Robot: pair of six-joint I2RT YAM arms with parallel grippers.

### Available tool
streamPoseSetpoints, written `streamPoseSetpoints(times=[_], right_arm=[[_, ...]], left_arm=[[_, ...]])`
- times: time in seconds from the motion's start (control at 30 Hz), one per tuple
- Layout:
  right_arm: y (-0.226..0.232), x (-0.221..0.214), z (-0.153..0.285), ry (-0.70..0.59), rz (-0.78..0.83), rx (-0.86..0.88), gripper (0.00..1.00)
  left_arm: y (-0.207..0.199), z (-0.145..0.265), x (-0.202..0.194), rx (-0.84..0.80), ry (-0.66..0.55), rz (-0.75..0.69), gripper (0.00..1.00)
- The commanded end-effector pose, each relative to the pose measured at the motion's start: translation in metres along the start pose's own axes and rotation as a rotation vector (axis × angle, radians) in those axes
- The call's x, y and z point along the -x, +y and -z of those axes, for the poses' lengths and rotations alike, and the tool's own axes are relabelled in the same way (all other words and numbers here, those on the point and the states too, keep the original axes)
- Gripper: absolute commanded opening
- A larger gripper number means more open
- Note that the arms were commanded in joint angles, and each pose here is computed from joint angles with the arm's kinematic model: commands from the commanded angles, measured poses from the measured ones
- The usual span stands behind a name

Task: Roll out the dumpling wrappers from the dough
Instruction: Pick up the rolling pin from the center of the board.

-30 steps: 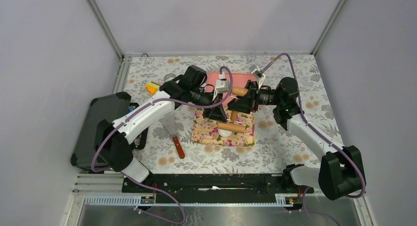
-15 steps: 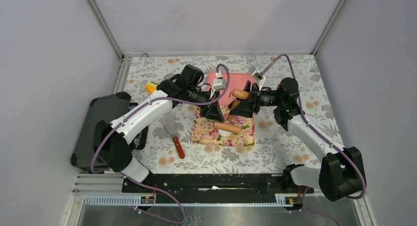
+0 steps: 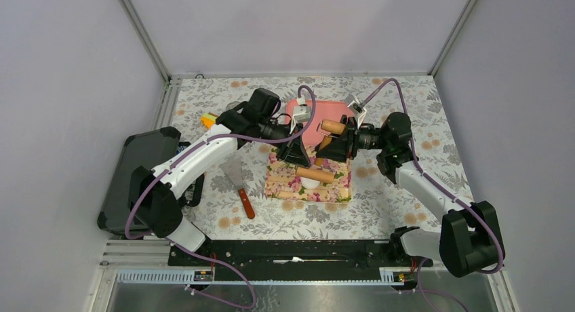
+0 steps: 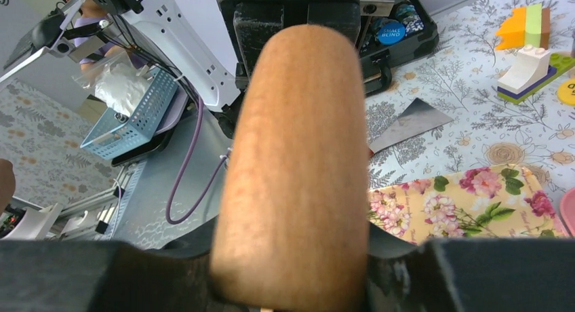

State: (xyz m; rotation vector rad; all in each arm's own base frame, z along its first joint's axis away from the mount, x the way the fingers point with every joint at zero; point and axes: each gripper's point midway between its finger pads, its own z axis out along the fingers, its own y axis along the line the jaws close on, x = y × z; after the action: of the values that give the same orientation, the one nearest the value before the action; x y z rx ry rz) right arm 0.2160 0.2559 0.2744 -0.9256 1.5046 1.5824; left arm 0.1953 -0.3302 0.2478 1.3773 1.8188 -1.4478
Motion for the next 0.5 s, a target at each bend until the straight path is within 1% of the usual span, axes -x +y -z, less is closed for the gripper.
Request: streamPoseSetpoints(times=[0.0, 0.07, 0.17, 0.2, 0.23, 0.27, 0.43, 0.47], right_arm=[[0.0034, 0.0141, -0.0035, -0.033, 0.064, 0.014, 0.38], [0.0022, 0.0163, -0.0044, -0.032, 0.059, 0.015, 0.36], [0.0016, 0.0176, -0.0052, -0.026, 0.052, 0.026, 0.28], [0.0015, 0.0171, -0.0054, -0.021, 0.049, 0.032, 0.22], [0.0019, 0.0168, -0.0055, -0.017, 0.048, 0.038, 0.12], [0.0025, 0.0159, -0.0056, -0.011, 0.047, 0.045, 0.0], [0.0098, 0.0096, -0.0028, 0.026, 0.068, 0.074, 0.0], [0.0088, 0.0091, -0.0021, 0.025, 0.092, 0.06, 0.0]], left_arm=[[-0.0157, 0.0086, 0.0212, -0.029, -0.066, -0.098, 0.0], [-0.0159, 0.0079, 0.02, -0.031, -0.064, -0.101, 0.0], [-0.0158, 0.0082, 0.0193, -0.028, -0.061, -0.102, 0.0], [-0.0165, 0.0084, 0.0189, -0.028, -0.058, -0.106, 0.0], [-0.016, 0.0087, 0.0185, -0.026, -0.057, -0.107, 0.0], [-0.0164, 0.0092, 0.0182, -0.024, -0.056, -0.111, 0.0], [-0.0131, 0.0127, 0.018, 0.006, -0.05, -0.122, 0.0], [-0.0108, 0.0142, 0.019, 0.017, -0.053, -0.121, 0.06]])
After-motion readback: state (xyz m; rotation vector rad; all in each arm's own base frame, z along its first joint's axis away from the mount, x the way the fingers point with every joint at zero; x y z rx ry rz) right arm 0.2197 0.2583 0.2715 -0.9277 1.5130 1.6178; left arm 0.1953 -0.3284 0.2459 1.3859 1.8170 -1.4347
